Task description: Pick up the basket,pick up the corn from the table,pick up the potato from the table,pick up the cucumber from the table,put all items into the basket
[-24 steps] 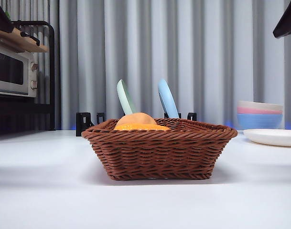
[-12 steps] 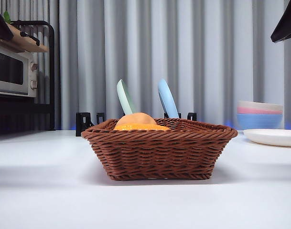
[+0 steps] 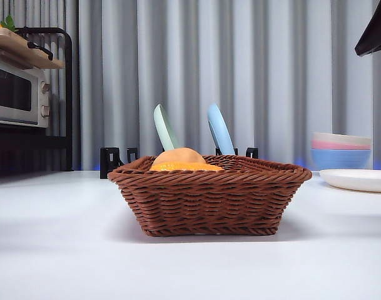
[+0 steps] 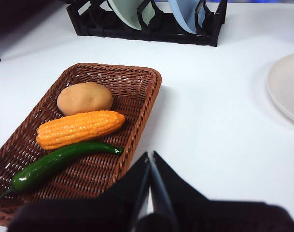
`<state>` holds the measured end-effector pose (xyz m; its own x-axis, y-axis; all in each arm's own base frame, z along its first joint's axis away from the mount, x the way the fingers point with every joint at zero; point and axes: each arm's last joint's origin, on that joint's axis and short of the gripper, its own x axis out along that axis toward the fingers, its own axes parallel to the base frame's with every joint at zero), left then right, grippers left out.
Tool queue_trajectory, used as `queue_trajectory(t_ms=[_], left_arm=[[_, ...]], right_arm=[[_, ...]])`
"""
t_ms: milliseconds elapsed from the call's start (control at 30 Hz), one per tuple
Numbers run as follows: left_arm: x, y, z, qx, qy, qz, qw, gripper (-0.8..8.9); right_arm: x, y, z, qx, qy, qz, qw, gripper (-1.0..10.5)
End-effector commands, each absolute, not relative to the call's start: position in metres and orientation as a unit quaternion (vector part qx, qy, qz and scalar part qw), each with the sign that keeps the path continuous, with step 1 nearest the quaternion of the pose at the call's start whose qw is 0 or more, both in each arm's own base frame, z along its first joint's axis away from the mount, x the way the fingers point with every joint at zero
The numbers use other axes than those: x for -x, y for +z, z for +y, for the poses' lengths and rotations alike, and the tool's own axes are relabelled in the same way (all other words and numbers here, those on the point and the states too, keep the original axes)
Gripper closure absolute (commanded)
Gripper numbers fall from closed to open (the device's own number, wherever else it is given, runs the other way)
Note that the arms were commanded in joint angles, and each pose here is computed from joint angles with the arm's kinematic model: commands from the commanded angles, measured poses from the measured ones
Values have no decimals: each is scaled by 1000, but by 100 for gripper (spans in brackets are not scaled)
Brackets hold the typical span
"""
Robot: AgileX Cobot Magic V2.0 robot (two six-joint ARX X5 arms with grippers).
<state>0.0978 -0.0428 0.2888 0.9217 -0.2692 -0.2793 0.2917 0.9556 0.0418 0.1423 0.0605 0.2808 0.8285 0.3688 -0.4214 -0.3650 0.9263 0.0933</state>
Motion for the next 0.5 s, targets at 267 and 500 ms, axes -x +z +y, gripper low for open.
queue_trajectory(t_ms=[267,500], left_arm=[[-84,223,-9,-23,-15,59,998,814],[-94,163,-5,-15,-26,61,998,814]], right_arm=[[-142,280,61,-11,191,221,956,945],[-142,280,61,-11,192,221,956,945]])
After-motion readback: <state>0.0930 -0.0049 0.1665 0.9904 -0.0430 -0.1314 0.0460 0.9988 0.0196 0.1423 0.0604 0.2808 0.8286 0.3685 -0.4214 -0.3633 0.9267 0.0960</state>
